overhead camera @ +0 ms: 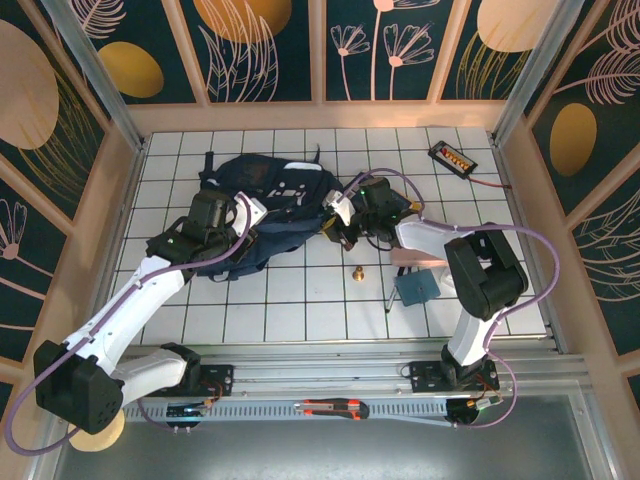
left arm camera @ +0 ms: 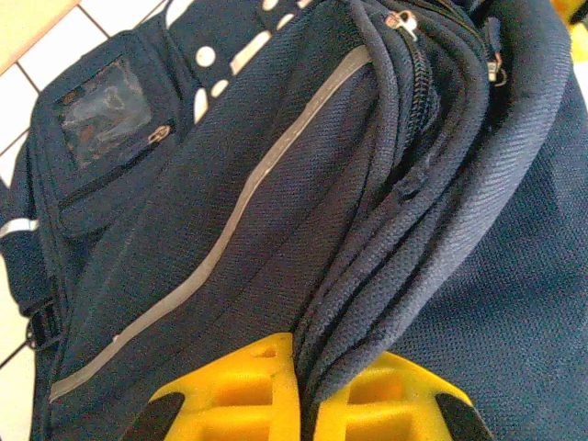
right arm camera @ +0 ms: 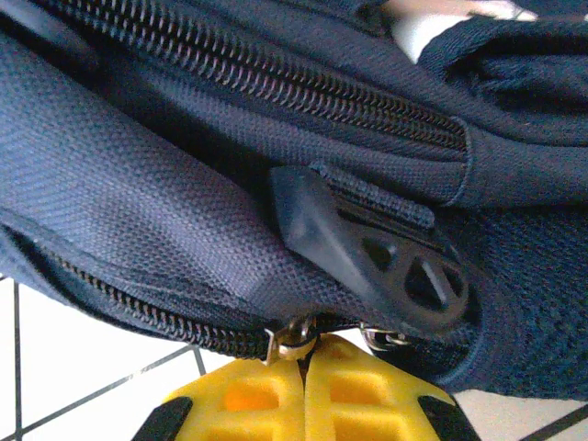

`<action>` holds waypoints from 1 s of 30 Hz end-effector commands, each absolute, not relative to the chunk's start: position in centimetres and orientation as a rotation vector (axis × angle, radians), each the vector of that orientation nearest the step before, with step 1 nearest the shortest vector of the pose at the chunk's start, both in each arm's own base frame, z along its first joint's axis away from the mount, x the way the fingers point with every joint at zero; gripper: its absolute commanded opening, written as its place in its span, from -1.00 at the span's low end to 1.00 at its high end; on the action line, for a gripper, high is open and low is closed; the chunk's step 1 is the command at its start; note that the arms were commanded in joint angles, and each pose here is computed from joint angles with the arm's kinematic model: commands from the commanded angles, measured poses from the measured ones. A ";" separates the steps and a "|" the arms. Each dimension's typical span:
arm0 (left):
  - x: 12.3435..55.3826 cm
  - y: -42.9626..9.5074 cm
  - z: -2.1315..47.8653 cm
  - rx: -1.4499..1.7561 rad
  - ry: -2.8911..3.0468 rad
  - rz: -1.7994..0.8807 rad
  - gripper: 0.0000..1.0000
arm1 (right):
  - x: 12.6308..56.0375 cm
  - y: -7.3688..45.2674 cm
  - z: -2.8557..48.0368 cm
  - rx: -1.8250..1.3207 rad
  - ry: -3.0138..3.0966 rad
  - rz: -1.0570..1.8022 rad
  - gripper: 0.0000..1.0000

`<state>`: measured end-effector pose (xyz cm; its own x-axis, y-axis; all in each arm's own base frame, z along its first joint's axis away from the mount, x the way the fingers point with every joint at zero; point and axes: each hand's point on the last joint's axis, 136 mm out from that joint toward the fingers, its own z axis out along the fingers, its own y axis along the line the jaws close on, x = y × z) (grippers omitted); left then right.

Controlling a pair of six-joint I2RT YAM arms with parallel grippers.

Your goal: Pack the student bag

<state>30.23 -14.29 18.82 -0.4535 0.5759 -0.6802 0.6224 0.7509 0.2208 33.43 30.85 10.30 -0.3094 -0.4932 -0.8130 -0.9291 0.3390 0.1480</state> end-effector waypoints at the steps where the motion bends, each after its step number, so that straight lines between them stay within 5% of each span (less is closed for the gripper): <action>1: 32.6 -12.6 20.8 0.773 2.097 0.064 -1.00 | 31.1 30.4 10.7 -1.330 1.958 0.896 -1.00; 22: 30.8 -12.9 21.2 0.806 2.046 0.007 -1.00 | 36.9 29.6 11.7 -1.020 2.038 0.712 -0.83; 26: 30.7 -13.2 21.2 0.810 2.043 -0.015 -1.00 | 37.4 29.9 12.2 -0.983 2.010 0.653 -0.54; 28: 30.6 -13.2 21.3 0.809 2.043 -0.024 -1.00 | 37.2 30.3 12.2 -1.000 1.990 0.648 -0.59; 30: 30.6 -13.3 21.2 0.807 2.044 -0.026 -1.00 | 37.3 30.4 12.0 -1.001 1.998 0.649 -0.94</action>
<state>29.88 -13.98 19.08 -0.4079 0.5695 -0.7137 0.6066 0.7532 0.2543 35.91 30.98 11.08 -0.3912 -0.4387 -0.8091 -0.8555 0.4975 0.1439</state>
